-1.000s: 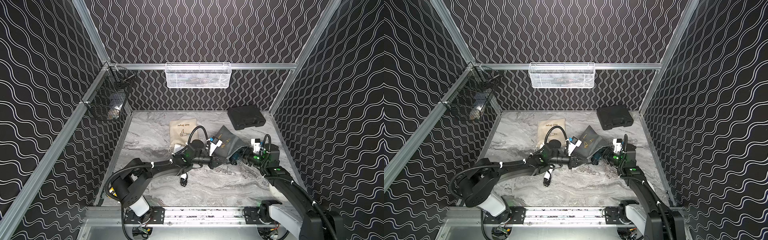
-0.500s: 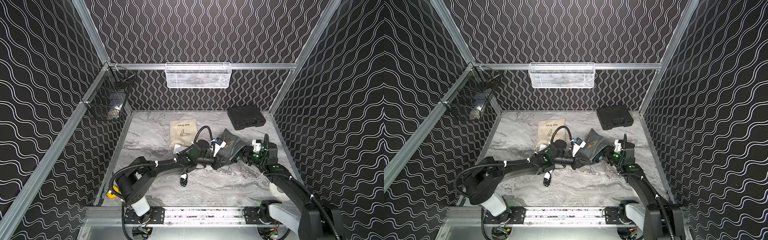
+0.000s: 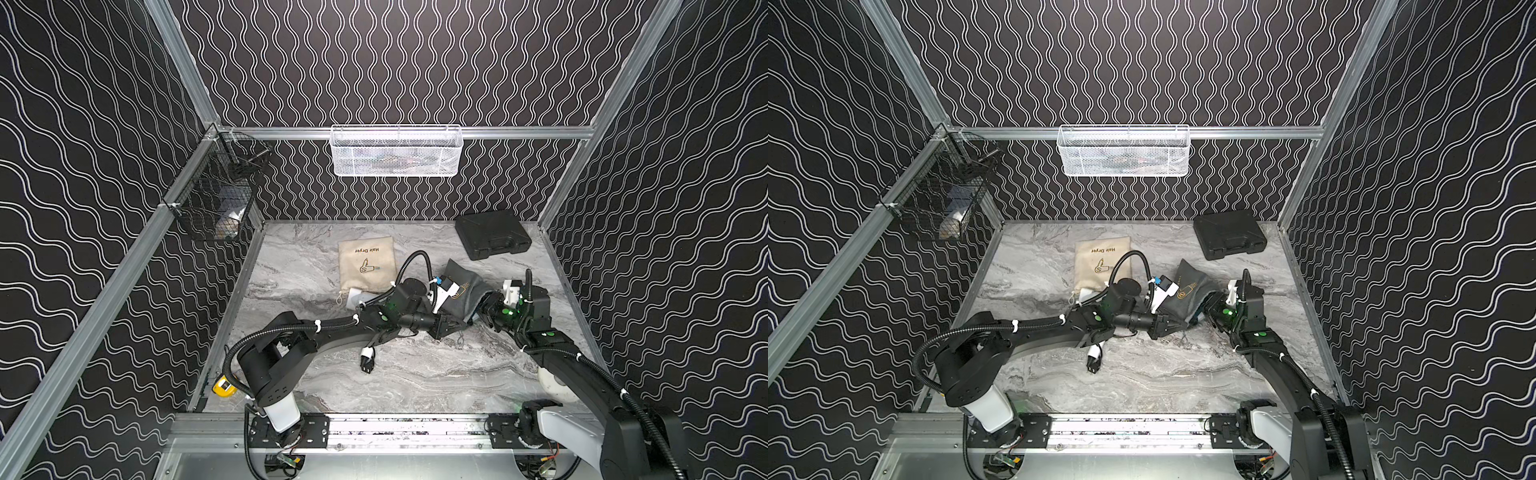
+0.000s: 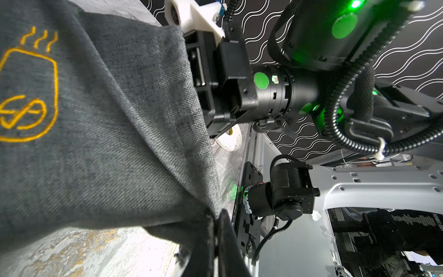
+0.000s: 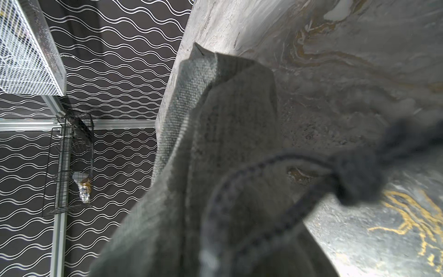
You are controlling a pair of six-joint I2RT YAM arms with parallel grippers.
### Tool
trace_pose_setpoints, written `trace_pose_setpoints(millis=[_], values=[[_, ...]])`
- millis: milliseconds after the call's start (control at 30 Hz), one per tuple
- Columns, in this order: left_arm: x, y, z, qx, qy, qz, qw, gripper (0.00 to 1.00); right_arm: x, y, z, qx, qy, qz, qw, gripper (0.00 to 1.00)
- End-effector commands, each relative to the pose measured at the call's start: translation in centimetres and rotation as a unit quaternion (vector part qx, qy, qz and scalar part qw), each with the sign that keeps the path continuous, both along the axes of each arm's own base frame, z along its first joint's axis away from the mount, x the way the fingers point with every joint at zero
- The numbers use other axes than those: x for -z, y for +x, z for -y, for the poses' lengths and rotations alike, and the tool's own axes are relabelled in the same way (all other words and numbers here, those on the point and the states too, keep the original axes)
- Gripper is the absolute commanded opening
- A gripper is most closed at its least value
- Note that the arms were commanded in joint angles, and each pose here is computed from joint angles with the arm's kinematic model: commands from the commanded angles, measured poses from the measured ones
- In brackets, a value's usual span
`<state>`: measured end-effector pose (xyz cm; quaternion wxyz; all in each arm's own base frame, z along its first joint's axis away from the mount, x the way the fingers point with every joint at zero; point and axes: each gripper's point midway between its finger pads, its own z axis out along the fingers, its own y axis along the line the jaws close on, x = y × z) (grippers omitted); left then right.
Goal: Pack away hair dryers
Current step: Place the hair dryer in the drawstring bag.
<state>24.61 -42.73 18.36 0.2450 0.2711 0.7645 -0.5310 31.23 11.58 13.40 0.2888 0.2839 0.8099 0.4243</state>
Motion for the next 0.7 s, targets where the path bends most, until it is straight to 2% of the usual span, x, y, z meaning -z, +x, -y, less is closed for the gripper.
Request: trace_pose_setpoints(millis=[0, 333, 667], values=[[-0.4, -0.5, 0.4, 0.015, -0.002, -0.002, 1.000, 0.00, -1.7, 1.6, 0.3, 0.029, -0.027, 0.058, 0.998, 0.00], [0.8, 0.5, 0.5, -0.010, 0.023, -0.017, 1.000, 0.00, -1.3, 1.4, 0.3, 0.057, -0.035, 0.070, 0.995, 0.00], [1.7, 0.8, -0.3, -0.021, 0.056, -0.009, 0.998, 0.00, -2.1, 1.9, 0.0, 0.069, 0.003, 0.067, 0.995, 0.00]])
